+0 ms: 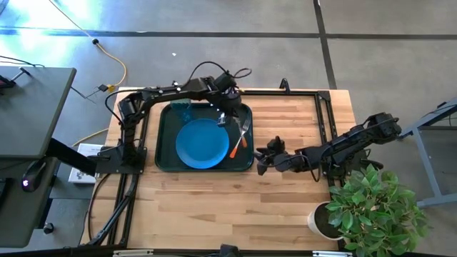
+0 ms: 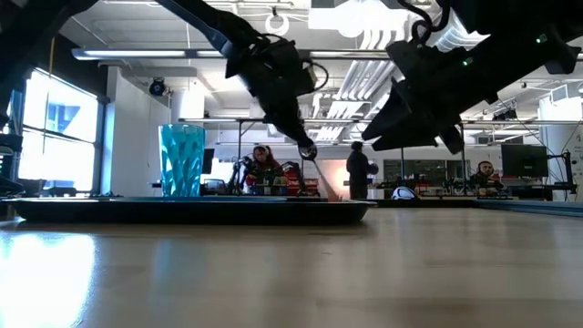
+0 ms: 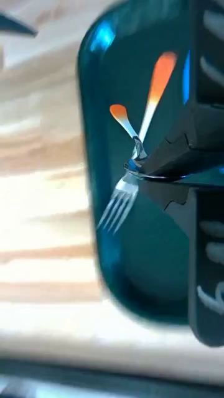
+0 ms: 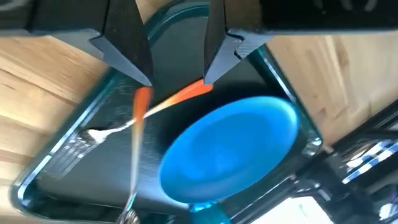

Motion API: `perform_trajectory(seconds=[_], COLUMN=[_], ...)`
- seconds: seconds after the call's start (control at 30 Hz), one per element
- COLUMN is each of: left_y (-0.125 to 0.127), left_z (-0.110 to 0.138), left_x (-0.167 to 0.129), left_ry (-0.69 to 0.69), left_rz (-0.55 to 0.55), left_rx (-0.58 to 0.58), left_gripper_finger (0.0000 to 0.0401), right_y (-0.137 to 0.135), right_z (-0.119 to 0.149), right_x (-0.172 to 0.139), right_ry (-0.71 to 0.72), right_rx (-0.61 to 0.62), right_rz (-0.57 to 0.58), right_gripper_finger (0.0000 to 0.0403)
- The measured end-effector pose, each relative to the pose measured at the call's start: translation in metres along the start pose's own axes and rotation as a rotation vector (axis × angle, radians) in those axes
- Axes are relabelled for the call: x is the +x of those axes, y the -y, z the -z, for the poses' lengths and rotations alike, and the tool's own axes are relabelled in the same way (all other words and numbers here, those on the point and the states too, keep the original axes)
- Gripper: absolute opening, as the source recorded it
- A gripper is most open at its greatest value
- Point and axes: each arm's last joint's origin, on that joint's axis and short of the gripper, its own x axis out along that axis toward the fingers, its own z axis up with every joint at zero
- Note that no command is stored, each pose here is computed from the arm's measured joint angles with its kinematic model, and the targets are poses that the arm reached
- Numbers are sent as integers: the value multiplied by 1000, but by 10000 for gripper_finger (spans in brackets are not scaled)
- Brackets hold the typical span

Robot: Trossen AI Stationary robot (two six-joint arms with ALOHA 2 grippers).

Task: Pick and place plate/cup/fork/spoon on tray
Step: Put the orange spoon on the black tray to the right of the orange fork

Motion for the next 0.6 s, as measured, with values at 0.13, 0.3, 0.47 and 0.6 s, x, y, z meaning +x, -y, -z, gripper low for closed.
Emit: perform_trajectory(seconds=[0.13, 0.3, 0.47, 0.6], left_y=[4, 8, 7, 4], left_z=[-7, -12, -15, -13], left_x=[4, 6, 1, 0], left_ry=[-27, -72, -75, -115], left_rz=[-124, -236, -320, -383], left_rx=[53, 108, 112, 101], left_gripper_finger=[4, 4, 4, 4], right_y=[1, -1, -1, 0], right_z=[4, 9, 9, 9], right_x=[-3, -6, -6, -6], right_ry=[2, -1, 6, 4], right_rx=[19, 18, 15, 13], right_rz=[35, 40, 51, 54], right_gripper_finger=[134, 134, 134, 134])
